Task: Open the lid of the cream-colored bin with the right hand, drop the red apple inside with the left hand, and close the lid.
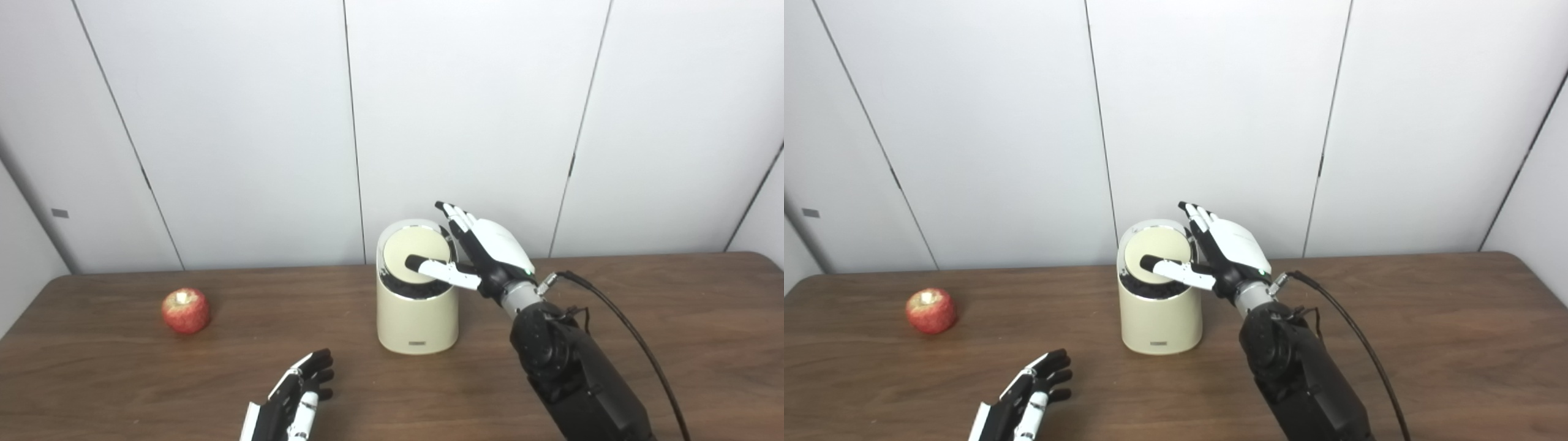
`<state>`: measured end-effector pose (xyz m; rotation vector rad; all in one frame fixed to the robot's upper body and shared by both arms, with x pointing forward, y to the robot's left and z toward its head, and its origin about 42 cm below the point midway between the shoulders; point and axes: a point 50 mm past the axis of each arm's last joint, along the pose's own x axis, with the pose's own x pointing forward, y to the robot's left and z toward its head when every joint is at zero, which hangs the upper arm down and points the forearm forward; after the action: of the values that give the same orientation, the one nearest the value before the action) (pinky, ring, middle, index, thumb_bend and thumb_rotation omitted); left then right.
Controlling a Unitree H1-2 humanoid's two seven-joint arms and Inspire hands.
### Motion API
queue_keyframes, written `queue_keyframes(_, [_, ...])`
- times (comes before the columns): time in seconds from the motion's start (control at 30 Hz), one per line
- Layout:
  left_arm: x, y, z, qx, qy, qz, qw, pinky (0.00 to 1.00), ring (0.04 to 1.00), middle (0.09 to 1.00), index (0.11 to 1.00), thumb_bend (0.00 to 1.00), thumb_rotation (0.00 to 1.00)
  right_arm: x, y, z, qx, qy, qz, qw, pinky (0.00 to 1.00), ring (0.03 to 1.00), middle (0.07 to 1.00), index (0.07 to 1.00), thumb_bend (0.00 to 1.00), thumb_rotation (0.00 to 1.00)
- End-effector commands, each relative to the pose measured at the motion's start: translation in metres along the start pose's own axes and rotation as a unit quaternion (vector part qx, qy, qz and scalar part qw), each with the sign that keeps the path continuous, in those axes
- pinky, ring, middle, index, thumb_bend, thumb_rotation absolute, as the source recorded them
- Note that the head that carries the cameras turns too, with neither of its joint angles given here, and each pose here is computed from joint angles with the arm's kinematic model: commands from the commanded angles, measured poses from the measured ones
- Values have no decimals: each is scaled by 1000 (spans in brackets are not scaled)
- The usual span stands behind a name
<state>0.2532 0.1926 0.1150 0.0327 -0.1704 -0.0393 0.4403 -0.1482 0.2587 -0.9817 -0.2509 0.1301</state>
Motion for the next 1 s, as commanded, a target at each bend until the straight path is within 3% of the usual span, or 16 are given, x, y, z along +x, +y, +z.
queue_keyframes(0.0, [1,0,-6,-1,0,-1,1000,750,811,832,831,190,675,6,-24,16,-5,-41,-46,998,949,1000,1000,997,897,1000])
queue_keyframes(0.23, [1,0,-6,1,-2,-4,1000,755,813,833,832,182,694,5,-25,15,-8,-35,-48,998,969,1000,1000,1000,843,989])
queue_keyframes(0.37, [1,-1,-6,-1,-4,-4,1000,757,813,830,829,181,684,4,-24,17,-17,-30,-45,998,969,1000,1000,996,654,849])
queue_keyframes(0.53, [0,-2,-4,0,0,-2,1000,754,811,829,826,184,683,6,-22,18,-26,-28,-44,998,953,1000,1000,982,520,820])
queue_keyframes(0.97, [1,-4,-4,0,-5,-4,1000,752,809,832,831,186,691,13,-25,22,-30,-20,-49,998,945,1000,1000,979,448,817])
